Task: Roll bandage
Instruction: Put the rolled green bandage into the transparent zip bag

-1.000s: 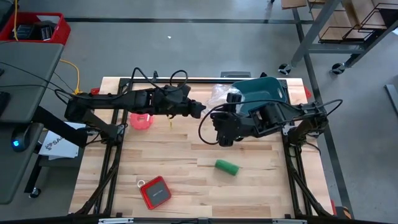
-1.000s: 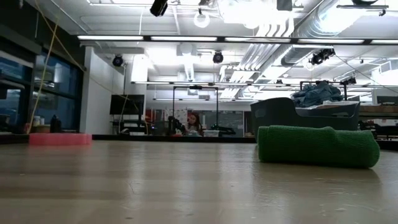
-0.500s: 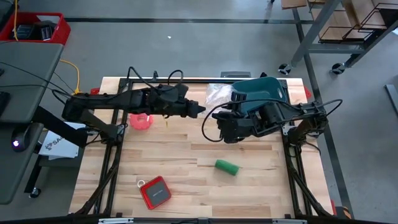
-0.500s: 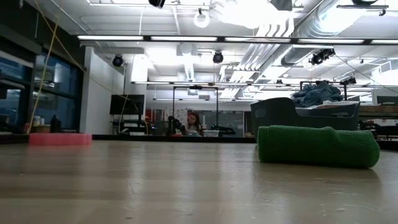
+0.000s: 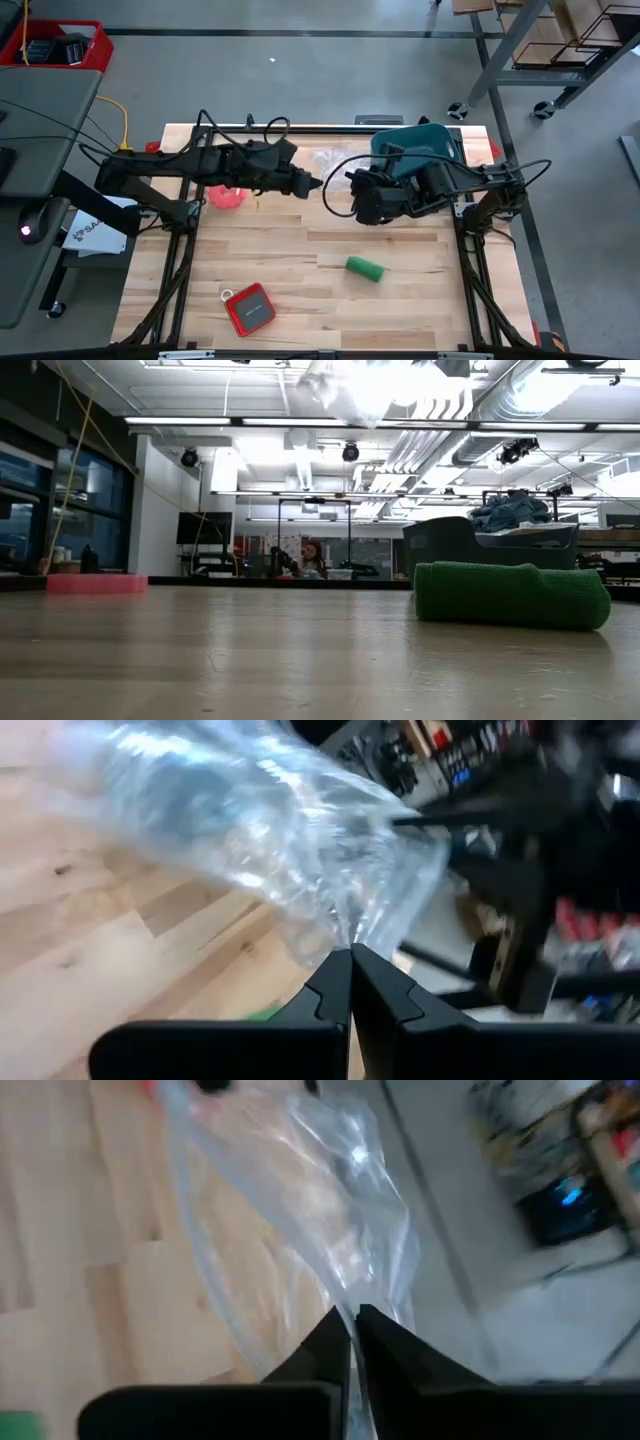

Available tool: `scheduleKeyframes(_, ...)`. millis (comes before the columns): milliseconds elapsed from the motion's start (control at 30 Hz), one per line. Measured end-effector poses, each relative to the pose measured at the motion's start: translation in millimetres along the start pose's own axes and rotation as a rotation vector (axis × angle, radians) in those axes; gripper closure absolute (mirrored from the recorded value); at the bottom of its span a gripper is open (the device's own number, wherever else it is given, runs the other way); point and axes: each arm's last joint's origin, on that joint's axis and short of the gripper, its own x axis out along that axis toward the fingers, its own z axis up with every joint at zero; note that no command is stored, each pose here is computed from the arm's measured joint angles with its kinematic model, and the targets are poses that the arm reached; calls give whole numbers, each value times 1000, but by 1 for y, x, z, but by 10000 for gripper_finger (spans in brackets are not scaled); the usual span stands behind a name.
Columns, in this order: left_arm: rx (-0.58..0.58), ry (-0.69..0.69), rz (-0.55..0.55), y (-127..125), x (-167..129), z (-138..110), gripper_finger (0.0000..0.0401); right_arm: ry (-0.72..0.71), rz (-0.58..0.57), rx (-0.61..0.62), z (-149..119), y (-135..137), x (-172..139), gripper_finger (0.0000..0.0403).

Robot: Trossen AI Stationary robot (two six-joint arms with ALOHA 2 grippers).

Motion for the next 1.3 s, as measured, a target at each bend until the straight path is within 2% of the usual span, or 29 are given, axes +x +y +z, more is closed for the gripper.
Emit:
scheduleKeyframes(100,151,18,4,-1,-1,-5,398,49,80,59,-1,-3,6,399)
scheduleKeyframes(233,334,30,83,4,-2,-10,377,103,216,92,-1,-6,11,402)
scheduleKeyframes(367,513,49,198,13,-5,-12,336,162,339,115,-3,-9,16,403)
scheduleKeyframes(533,653,102,296,22,-10,-15,272,205,423,169,-2,-17,24,403)
scheduleKeyframes(633,716,128,242,17,-13,-19,236,249,536,211,-3,-22,34,403)
scheduleKeyframes(700,784,127,152,7,-17,-26,216,267,617,245,-2,-23,45,403)
scheduleKeyframes(767,921,135,83,-3,-22,-38,201,282,677,258,-3,-25,56,403)
scheduleKeyframes(833,1112,141,54,-11,-27,-52,190,276,722,273,-3,-26,67,403)
scheduleKeyframes(900,1293,131,88,-15,-30,-66,184,267,765,305,-3,-28,78,403)
scheduleKeyframes(967,1407,101,133,-19,-29,-75,180,250,785,328,-1,-31,84,403)
scheduleKeyframes(1033,1449,85,156,-21,-25,-79,178,196,793,347,4,-34,86,403)
scheduleKeyframes(1167,1437,50,181,-22,-3,-79,178,112,806,387,13,-33,86,403)
scheduleKeyframes(1300,1465,14,209,-23,12,-79,178,112,813,386,13,-30,84,403)
